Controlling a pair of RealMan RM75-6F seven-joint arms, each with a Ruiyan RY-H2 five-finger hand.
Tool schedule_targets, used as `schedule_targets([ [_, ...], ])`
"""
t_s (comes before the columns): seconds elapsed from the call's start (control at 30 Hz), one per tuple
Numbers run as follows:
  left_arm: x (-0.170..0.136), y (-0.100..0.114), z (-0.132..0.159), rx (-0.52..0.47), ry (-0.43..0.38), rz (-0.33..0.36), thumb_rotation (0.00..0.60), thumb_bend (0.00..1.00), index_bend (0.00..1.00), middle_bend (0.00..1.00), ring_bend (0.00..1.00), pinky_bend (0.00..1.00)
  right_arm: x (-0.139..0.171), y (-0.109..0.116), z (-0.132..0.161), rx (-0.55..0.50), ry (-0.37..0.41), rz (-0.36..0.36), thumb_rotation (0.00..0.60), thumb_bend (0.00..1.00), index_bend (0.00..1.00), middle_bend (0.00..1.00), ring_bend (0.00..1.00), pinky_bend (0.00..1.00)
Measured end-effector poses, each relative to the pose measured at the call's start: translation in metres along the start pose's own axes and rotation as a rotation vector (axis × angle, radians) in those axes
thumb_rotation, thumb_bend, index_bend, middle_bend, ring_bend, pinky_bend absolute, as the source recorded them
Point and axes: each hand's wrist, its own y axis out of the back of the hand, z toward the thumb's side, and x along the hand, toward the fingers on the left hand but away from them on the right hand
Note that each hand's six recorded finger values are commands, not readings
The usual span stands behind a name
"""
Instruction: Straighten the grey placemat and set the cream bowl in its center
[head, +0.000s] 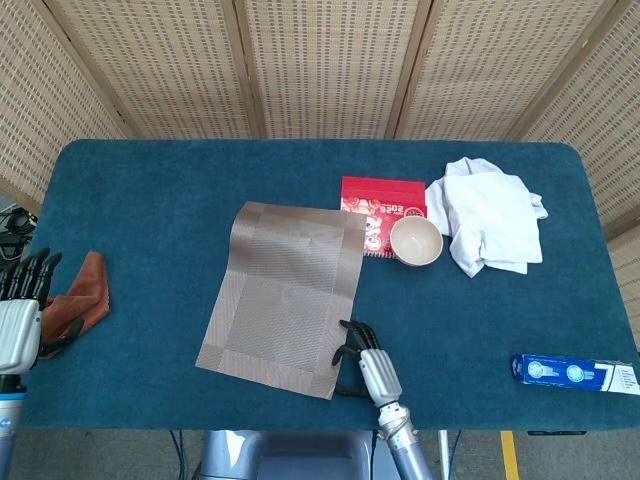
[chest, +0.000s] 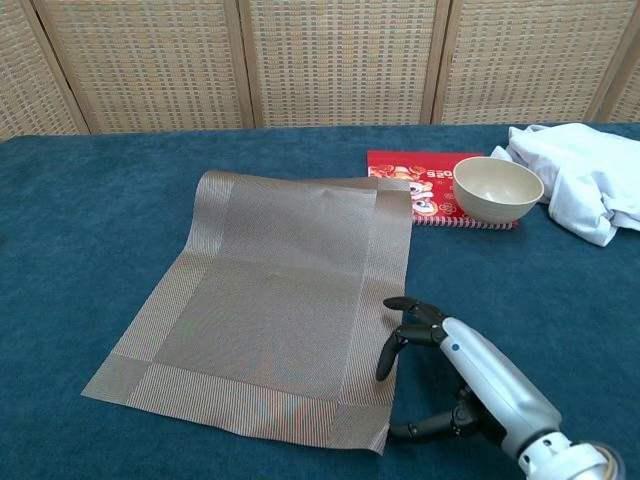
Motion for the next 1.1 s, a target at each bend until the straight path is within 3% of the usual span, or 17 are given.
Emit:
schedule_targets([
  [0.2, 0.0006, 0.0014, -0.0011, -0.005, 0.002, 0.003, 0.6, 0.24, 0.0, 0.0, 0.0, 0.0, -0.0003, -0.0024, -0.0014, -0.03, -0.017, 0.005, 0.6, 0.36, 0.58, 0.17, 0.0, 0.1],
  [0.47, 0.0008, 0.0014, -0.0011, -0.004, 0.002, 0.003, 0.6, 0.24, 0.0, 0.0, 0.0, 0.0, 0.0013, -0.0036, -0.0005, -0.047, -0.022, 0.004, 0.6, 0.49, 0.63, 0.19, 0.0, 0.1],
  [1.1, 0.0013, 0.0015, -0.0013, -0.006, 0.005, 0.005, 0.6, 0.24, 0.0, 0.0, 0.0, 0.0, 0.004, -0.004, -0.0019, -0.052, -0.035, 0.01, 0.6, 0.6, 0.66, 0.21, 0.0, 0.1],
])
